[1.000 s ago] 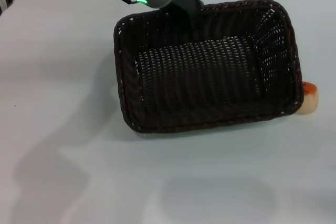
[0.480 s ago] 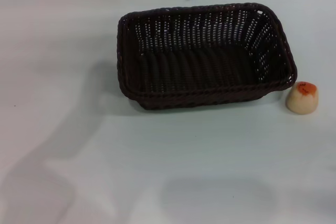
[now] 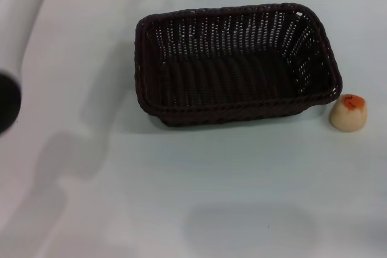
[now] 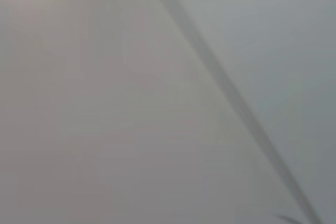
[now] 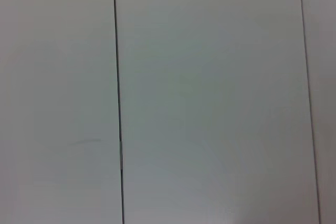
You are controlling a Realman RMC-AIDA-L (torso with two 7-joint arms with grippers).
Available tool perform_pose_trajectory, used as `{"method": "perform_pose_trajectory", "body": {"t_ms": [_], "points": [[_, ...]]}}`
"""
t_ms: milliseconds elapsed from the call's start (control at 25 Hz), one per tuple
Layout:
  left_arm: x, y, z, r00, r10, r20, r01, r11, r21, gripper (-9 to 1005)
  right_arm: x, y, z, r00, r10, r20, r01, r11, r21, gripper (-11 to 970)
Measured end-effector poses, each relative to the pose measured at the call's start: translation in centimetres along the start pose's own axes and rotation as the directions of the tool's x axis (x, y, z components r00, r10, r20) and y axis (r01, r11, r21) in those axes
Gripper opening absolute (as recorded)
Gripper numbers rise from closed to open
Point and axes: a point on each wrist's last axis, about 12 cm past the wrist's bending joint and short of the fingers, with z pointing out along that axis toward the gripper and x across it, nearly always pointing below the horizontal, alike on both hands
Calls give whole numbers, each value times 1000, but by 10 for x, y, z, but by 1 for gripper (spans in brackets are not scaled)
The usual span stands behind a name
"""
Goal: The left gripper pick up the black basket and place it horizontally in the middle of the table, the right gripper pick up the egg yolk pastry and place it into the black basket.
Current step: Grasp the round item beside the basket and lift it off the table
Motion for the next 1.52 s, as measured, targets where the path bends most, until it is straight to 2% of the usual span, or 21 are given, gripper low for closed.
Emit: {"method": "perform_pose_trajectory", "body": {"t_ms": [40,80,160,200,240,280,320,400,440,560,640,800,1040,1360,1520], "points": [[14,11,-20,996,-88,34,90,992,-89,652,-1,1,0,1000,4,5,-4,1000,-2,630],[14,11,-20,996,-88,34,90,992,-89,661,-1,1,0,1000,4,5,-4,1000,-2,630],[32,20,-41,982,-185,50,190,971,-148,680,-2,3,1,1000,9,9,-9,1000,-10,630],[45,24,-53,968,-246,47,250,954,-165,691,-2,5,2,1000,10,9,-10,1000,-22,631],[67,31,-73,941,-339,22,337,922,-189,701,-1,8,2,1000,11,7,-11,999,-37,631],[67,31,-73,941,-339,22,337,922,-189,711,-1,12,2,1000,13,3,-13,998,-58,631],[81,34,-86,926,-378,-1,370,906,-208,722,0,16,1,1000,14,-1,-14,997,-81,631],[89,37,-93,917,-399,-8,388,895,-219,743,1,27,0,1000,10,-9,-12,989,-147,631],[114,41,-117,903,-426,-49,401,878,-261,753,1,35,0,1000,-2,-12,0,977,-211,631],[127,41,-130,898,-433,-80,398,876,-273,784,2,41,0,1000,-19,-11,15,963,-270,630],[131,41,-135,897,-430,-99,391,878,-277,786,2,46,-1,1000,-26,-12,21,949,-314,630],[133,40,-137,898,-426,-113,383,881,-278,788,5,50,0,999,-37,-37,22,941,-337,630],[134,38,-131,896,-428,-115,387,883,-267,788,7,63,-8,997,-79,-27,58,887,-458,631],[135,37,-128,897,-426,-120,386,886,-258,788,9,62,-10,995,-99,-28,74,877,-475,651],[134,37,-127,896,-428,-119,388,885,-258,787,11,64,-9,993,-108,-43,73,871,-487,727]]}}
